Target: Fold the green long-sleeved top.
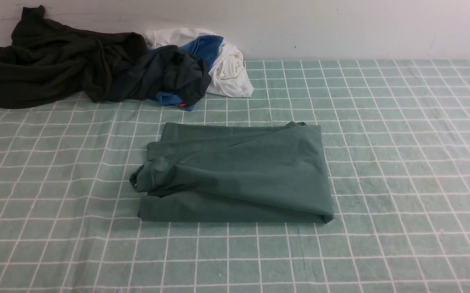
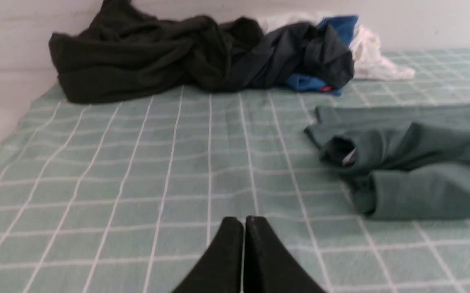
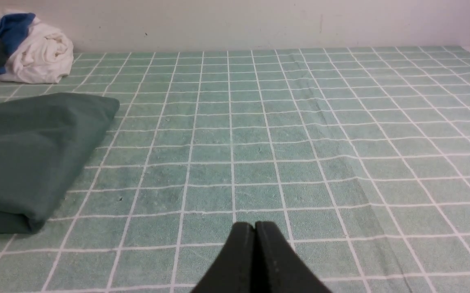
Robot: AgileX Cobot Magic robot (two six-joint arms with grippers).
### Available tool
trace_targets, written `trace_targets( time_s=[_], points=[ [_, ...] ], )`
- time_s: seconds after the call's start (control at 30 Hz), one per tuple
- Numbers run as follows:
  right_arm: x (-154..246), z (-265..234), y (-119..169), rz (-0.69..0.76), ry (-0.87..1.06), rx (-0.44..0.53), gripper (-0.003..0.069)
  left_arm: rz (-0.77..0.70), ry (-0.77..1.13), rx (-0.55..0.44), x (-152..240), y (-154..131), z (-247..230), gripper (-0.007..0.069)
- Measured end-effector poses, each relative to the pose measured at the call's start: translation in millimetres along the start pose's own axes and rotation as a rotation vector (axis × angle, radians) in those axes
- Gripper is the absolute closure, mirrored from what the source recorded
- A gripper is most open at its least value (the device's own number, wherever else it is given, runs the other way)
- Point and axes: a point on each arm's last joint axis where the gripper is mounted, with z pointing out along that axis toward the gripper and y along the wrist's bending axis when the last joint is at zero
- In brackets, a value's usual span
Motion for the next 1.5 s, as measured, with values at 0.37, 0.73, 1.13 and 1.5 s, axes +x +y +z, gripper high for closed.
trace_targets(
  time_s=[0.37,0.73,1.13,1.5],
  points=[
    [0.1,0.0,0.0,0.002,0.002,0.000,0.0673,0.038,0.086,-0.005,15.4,0.2,2.1,0.0629],
    [0.1,0.0,0.0,0.002,0.002,0.000,0.0673,0.036,0.086,-0.004,15.4,0.1,2.0,0.0628],
    [0.2,0.0,0.0,0.003,0.003,0.000,0.0673,0.064,0.092,-0.010,15.6,0.8,1.9,0.0628],
    [0.3,0.0,0.0,0.003,0.004,0.000,0.0673,0.064,0.092,-0.010,15.6,0.8,1.9,0.0628]
  ],
)
